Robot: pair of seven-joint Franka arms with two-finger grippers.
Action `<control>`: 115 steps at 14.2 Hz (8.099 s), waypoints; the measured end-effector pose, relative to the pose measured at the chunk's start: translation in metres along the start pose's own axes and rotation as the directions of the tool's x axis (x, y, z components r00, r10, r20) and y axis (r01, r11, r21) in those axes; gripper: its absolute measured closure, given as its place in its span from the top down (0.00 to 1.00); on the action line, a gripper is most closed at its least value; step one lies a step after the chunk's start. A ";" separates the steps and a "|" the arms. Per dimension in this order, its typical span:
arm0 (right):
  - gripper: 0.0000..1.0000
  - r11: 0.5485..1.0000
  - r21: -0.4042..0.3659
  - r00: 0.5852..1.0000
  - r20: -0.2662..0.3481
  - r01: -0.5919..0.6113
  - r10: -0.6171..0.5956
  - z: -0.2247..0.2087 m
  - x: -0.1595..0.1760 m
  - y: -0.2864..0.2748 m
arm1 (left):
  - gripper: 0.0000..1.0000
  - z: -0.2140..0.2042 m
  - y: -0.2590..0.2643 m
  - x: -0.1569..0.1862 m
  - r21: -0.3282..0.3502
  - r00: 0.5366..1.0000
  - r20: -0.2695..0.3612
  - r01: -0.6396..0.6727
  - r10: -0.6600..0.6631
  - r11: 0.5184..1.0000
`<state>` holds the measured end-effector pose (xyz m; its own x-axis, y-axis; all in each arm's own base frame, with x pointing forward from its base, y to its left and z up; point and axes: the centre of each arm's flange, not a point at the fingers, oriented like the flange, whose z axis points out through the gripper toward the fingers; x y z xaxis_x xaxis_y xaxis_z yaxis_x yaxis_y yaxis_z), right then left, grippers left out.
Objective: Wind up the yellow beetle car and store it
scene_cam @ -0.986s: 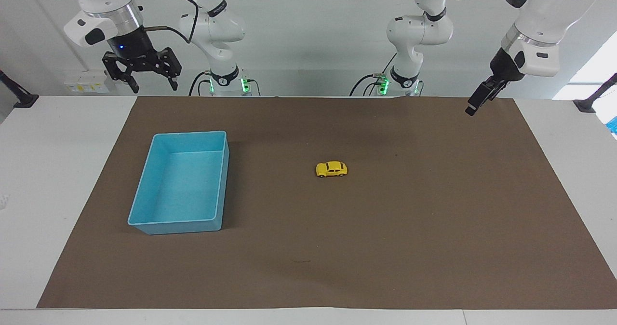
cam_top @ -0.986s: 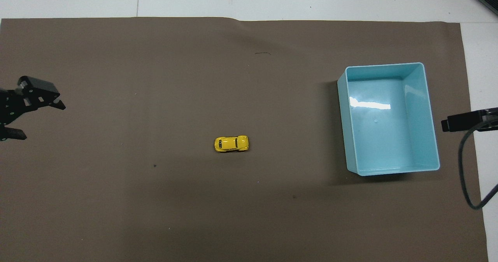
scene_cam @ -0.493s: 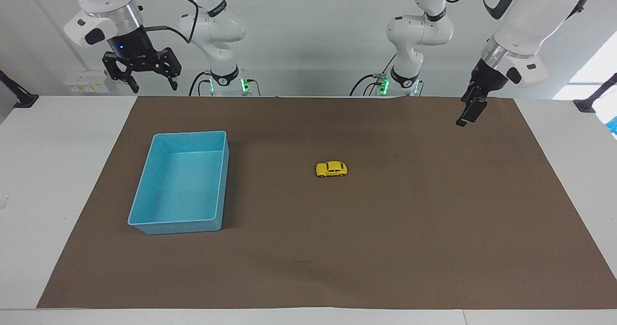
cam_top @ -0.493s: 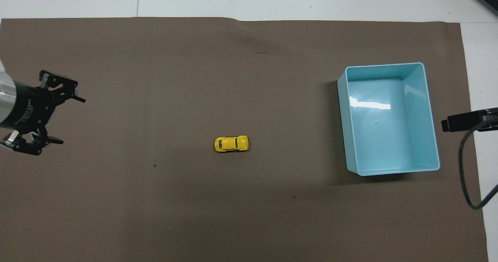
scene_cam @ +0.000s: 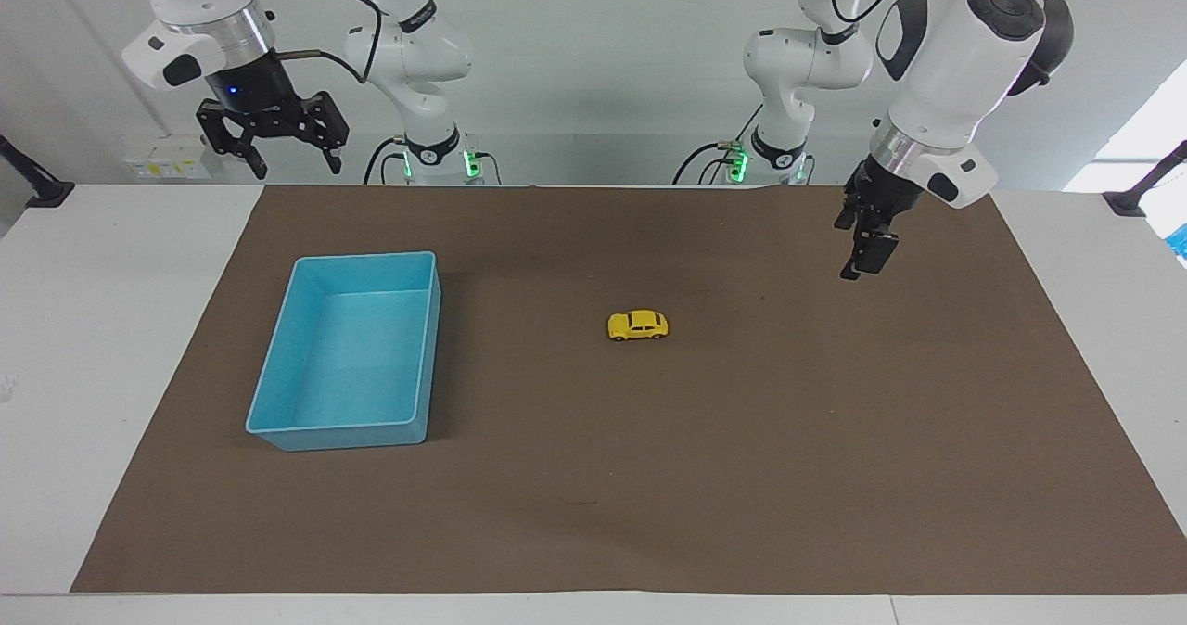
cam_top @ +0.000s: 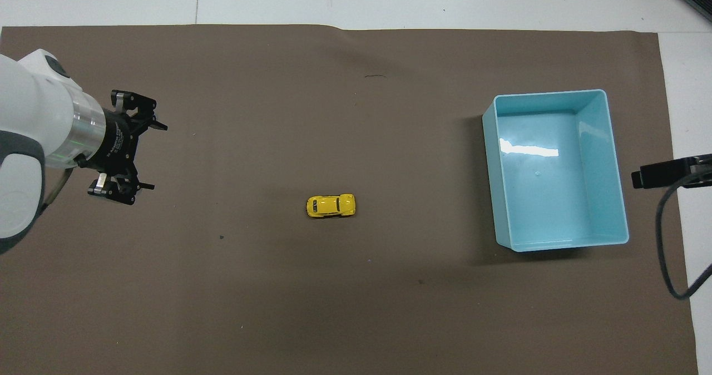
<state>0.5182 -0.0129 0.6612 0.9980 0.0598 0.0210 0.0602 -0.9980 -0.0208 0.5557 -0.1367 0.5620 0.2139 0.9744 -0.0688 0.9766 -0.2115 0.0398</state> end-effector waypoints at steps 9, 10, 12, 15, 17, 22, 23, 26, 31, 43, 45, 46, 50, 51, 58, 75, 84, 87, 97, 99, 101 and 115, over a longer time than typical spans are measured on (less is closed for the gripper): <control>1.00 1.000 0.000 1.000 0.000 0.000 0.000 0.000 0.000 0.000 | 1.00 0.062 0.027 -0.055 0.011 0.984 -0.001 0.176 -0.176 0.984; 1.00 1.000 0.000 1.000 0.000 0.000 0.000 0.000 0.000 0.000 | 1.00 0.072 0.028 -0.068 0.023 0.983 -0.004 0.183 -0.183 0.983; 1.00 1.000 0.000 1.000 0.000 0.000 0.000 0.000 0.000 0.000 | 1.00 0.095 0.029 -0.104 0.031 0.980 -0.008 0.197 -0.197 0.980; 1.00 1.000 0.000 1.000 0.000 0.000 0.000 0.000 0.000 0.000 | 1.00 0.138 0.030 -0.153 0.046 0.978 -0.017 0.210 -0.209 0.977; 1.00 1.000 0.000 1.000 0.000 0.000 0.000 0.000 0.000 0.000 | 1.00 0.163 0.028 -0.173 0.062 0.978 -0.025 0.209 -0.208 0.976; 1.00 1.000 0.000 1.000 0.000 0.000 0.000 0.000 0.000 0.000 | 1.00 0.205 0.007 -0.214 0.054 0.975 -0.024 0.223 -0.222 0.973; 1.00 1.000 0.000 1.000 0.000 0.000 0.000 0.000 0.000 0.000 | 1.00 0.207 0.005 -0.216 0.055 0.973 -0.026 0.232 -0.231 0.971; 1.00 1.000 0.000 1.000 0.000 0.000 0.000 0.000 0.000 0.000 | 1.00 0.225 -0.004 -0.230 0.066 0.965 -0.038 0.263 -0.261 0.963; 1.00 1.000 0.000 1.000 -0.001 0.000 0.000 0.000 0.000 0.000 | 1.00 0.262 -0.010 -0.255 0.060 0.958 -0.038 0.287 -0.285 0.956; 1.00 1.000 0.000 1.000 -0.001 -0.002 0.002 0.000 0.000 0.001 | 0.44 0.268 -0.013 -0.255 0.066 0.967 -0.047 0.253 -0.250 0.965; 1.00 1.000 0.000 1.000 -0.001 -0.003 0.003 0.000 0.000 0.002 | 0.44 0.268 -0.013 -0.255 0.067 0.974 -0.045 0.226 -0.223 0.972; 1.00 1.000 0.000 1.000 -0.001 -0.004 0.004 -0.001 0.000 0.002 | 0.44 0.268 -0.014 -0.255 0.068 0.977 -0.044 0.213 -0.210 0.975; 1.00 1.000 0.000 1.000 -0.001 -0.004 0.004 -0.001 0.000 0.002 | 0.44 0.268 -0.014 -0.255 0.069 0.978 -0.044 0.205 -0.203 0.976; 1.00 1.000 0.000 1.000 -0.001 -0.004 0.004 -0.001 0.000 0.002 | 0.44 0.268 -0.013 -0.254 0.069 0.978 -0.045 0.207 -0.204 0.976; 1.00 1.000 0.000 1.000 -0.001 -0.004 0.004 -0.001 0.000 0.002 | 0.44 0.265 -0.006 -0.205 0.092 0.959 -0.064 0.280 -0.274 0.956; 1.00 1.000 0.000 1.000 -0.001 -0.005 0.005 -0.001 0.000 0.003 | 1.00 0.190 -0.003 -0.155 0.140 0.949 -0.096 0.311 -0.299 0.940; 1.00 1.000 0.001 1.000 -0.005 -0.003 0.003 -0.003 -0.001 0.001 | 1.00 0.168 -0.003 -0.164 0.119 0.969 -0.080 0.243 -0.235 0.963; 1.00 1.000 0.000 1.000 -0.015 -0.002 0.002 -0.005 0.000 0.001 | 1.00 0.148 0.009 -0.160 0.082 0.974 -0.056 0.222 -0.218 0.972; 1.00 1.000 -0.001 0.999 -0.044 -0.005 0.005 -0.008 0.002 0.002 | 1.00 0.069 0.027 -0.130 -0.046 0.999 -0.001 0.048 -0.048 0.998; 1.00 1.000 0.012 0.999 -0.045 0.018 -0.018 -0.009 0.002 -0.003 | 1.00 0.048 0.024 -0.120 -0.075 1.000 0.002 -0.009 0.009 0.997; 1.00 0.998 0.013 0.997 -0.047 0.058 -0.057 -0.009 0.002 -0.011 | 1.00 0.029 0.020 -0.109 -0.094 0.998 -0.002 -0.069 0.069 0.993; 1.00 0.812 -0.039 0.810 -0.053 0.582 -0.584 -0.020 -0.007 -0.089 | 1.00 -0.010 0.018 -0.027 -0.054 0.709 -0.110 -0.704 0.696 0.708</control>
<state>0.5056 0.0749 0.6829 0.7724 0.6298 0.0821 0.6293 -0.7764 0.0345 0.5676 -0.1658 0.5745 0.8289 0.5523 0.0889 0.5401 -0.8315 0.1304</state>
